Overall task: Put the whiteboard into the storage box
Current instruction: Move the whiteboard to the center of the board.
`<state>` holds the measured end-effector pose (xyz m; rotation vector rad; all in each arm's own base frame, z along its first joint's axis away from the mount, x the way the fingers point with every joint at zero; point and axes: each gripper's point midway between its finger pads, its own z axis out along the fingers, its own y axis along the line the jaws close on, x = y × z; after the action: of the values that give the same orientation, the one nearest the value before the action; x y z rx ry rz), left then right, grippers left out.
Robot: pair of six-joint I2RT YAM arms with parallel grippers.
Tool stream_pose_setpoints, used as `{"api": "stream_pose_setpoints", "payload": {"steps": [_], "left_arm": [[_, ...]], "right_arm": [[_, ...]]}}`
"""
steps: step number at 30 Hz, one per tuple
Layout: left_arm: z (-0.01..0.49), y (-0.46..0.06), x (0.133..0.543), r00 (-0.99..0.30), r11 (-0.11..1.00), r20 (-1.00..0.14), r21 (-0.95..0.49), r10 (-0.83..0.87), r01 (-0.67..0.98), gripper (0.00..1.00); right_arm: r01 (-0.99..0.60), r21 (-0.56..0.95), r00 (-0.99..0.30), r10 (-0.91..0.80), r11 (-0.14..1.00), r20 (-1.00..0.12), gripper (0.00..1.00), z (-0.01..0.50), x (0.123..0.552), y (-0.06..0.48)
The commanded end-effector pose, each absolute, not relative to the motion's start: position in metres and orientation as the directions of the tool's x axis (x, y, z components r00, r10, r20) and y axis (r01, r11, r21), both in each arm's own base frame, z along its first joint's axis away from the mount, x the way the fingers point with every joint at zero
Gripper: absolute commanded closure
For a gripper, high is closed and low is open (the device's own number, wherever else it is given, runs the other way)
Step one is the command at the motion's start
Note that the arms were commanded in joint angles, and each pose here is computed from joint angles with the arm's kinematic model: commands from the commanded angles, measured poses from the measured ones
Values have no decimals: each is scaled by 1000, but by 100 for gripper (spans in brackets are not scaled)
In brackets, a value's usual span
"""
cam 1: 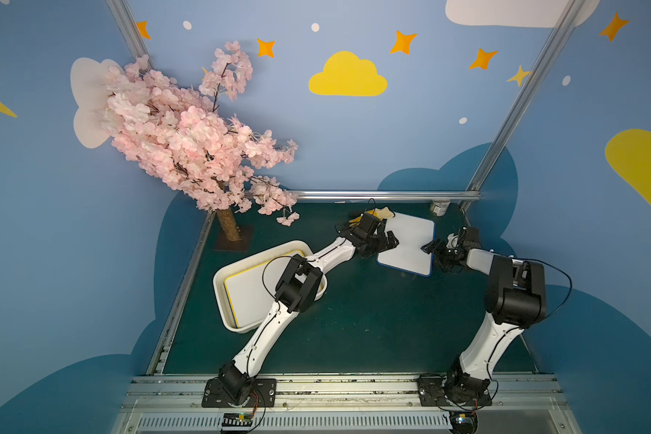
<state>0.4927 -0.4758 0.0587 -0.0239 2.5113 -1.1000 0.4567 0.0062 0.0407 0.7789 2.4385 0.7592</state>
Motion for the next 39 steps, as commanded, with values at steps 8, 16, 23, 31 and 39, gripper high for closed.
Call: {"api": "stream_pose_setpoints", "payload": {"steps": [8,16,23,31,39], "left_arm": [[83,-453,431,-961,708,-269,-691,-65,146,0],[78,-413,411,-964,744,-257,-658,-73,119,0],[69,-396,421,-962,742,-258,-660,-84,112,0],[110,-388,441,-941,730,-317,-670,-119,134,0],[126,-382,408,-945,753,-282,-654,-164,65,0]], "right_arm": [[449,616,-773,627,648,-95,25,34,375,66],[524,575,-735,674,628,-65,25,29,303,110],[520,598,-689,713,610,-128,24,39,260,159],[373,572,-699,627,731,-345,23,82,268,152],[311,525,-707,562,792,-429,23,110,305,117]]}}
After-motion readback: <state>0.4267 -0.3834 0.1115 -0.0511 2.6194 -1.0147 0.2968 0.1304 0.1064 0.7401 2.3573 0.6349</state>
